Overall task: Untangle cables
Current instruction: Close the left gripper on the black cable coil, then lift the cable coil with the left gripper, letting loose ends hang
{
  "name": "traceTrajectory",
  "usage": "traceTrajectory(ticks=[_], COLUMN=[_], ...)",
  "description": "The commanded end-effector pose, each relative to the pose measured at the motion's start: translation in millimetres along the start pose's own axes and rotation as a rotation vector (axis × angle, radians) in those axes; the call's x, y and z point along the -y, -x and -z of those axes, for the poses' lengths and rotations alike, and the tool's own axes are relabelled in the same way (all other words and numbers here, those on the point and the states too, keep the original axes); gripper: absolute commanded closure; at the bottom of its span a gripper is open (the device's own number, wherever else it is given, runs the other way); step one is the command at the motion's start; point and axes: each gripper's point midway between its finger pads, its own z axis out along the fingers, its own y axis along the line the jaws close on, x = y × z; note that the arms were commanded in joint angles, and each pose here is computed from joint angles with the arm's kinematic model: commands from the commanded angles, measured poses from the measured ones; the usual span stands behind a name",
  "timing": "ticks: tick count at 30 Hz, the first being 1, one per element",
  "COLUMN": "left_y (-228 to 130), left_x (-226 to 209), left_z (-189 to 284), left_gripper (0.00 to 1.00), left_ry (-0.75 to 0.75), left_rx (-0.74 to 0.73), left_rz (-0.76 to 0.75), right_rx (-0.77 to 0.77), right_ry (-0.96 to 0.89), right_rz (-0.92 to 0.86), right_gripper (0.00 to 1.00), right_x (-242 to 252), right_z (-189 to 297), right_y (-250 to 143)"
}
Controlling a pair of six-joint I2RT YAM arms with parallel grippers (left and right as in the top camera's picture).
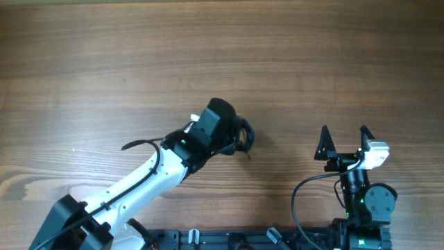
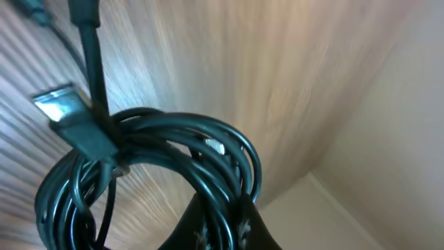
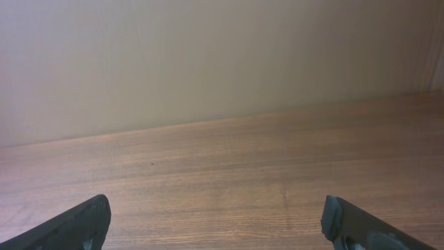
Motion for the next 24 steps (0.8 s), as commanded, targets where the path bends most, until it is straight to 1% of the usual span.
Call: traceTrajectory(ticks=[1,2,3,4,5,6,7,8,9,10,12,13,15,16,17,18,19,21,22,24], left_y=[38,44,48,49,49,50,51,53,56,56,49,42,23,23,25,30,35,41,49,61], left_x=[-17,-27,-33,-33,-33,-31,-29,-23,-9,2,34,52,77,80,79,71,61,48,34,11], left_z=[4,6,7,7,7,7,7,8,8,8,11,14,22,25,25,23,21,19,17,12], left_gripper=[0.95,0.91,0.85,0.75,0.55,0.31,0.17,0.09,0.03,0.00,0.00,0.00,0.00,0.00,0.00,0.00,0.00,0.00,0.00,0.04], left_ry=[0.041,0.076,0.100,0.103,0.102,0.092,0.082,0.058,0.017,-0.008,-0.071,-0.113,-0.174,-0.154,-0.116,-0.034,0.033,0.102,0.170,0.279], left_rx=[0.197,0.229,0.247,0.249,0.248,0.255,0.260,0.274,0.295,0.300,0.294,0.296,0.303,0.337,0.359,0.363,0.339,0.291,0.234,0.128], left_rz=[0.152,0.150,0.150,0.150,0.150,0.149,0.146,0.085,-0.060,-0.212,-0.628,-0.899,-1.509,-1.727,-1.908,-2.170,-2.302,-2.369,-2.415,-2.493], right_rx=[0.014,0.014,0.014,0.014,0.014,0.014,0.014,0.014,0.014,0.014,0.014,0.014,0.014,0.014,0.014,0.014,0.014,0.014,0.014,0.014], right_ry=[-0.012,-0.012,-0.012,-0.012,-0.012,-0.012,-0.012,-0.012,-0.012,-0.012,-0.012,-0.012,-0.012,-0.012,-0.012,-0.012,-0.012,-0.012,-0.012,-0.012], right_rz=[0.004,0.004,0.004,0.004,0.004,0.004,0.005,0.004,0.004,0.004,0.004,0.004,0.004,0.004,0.004,0.004,0.004,0.004,0.004,0.004], right_gripper=[0.00,0.00,0.00,0.00,0.00,0.00,0.00,0.00,0.01,0.00,0.00,0.00,0.00,0.00,0.00,0.00,0.00,0.00,0.00,0.00], right_x=[2,2,2,2,2,2,2,2,2,2,2,2,2,2,2,2,2,2,2,2], right_z=[0,0,0,0,0,0,0,0,0,0,0,0,0,0,0,0,0,0,0,0], right_y=[3,3,3,3,3,3,3,3,3,3,3,3,3,3,3,3,3,3,3,3])
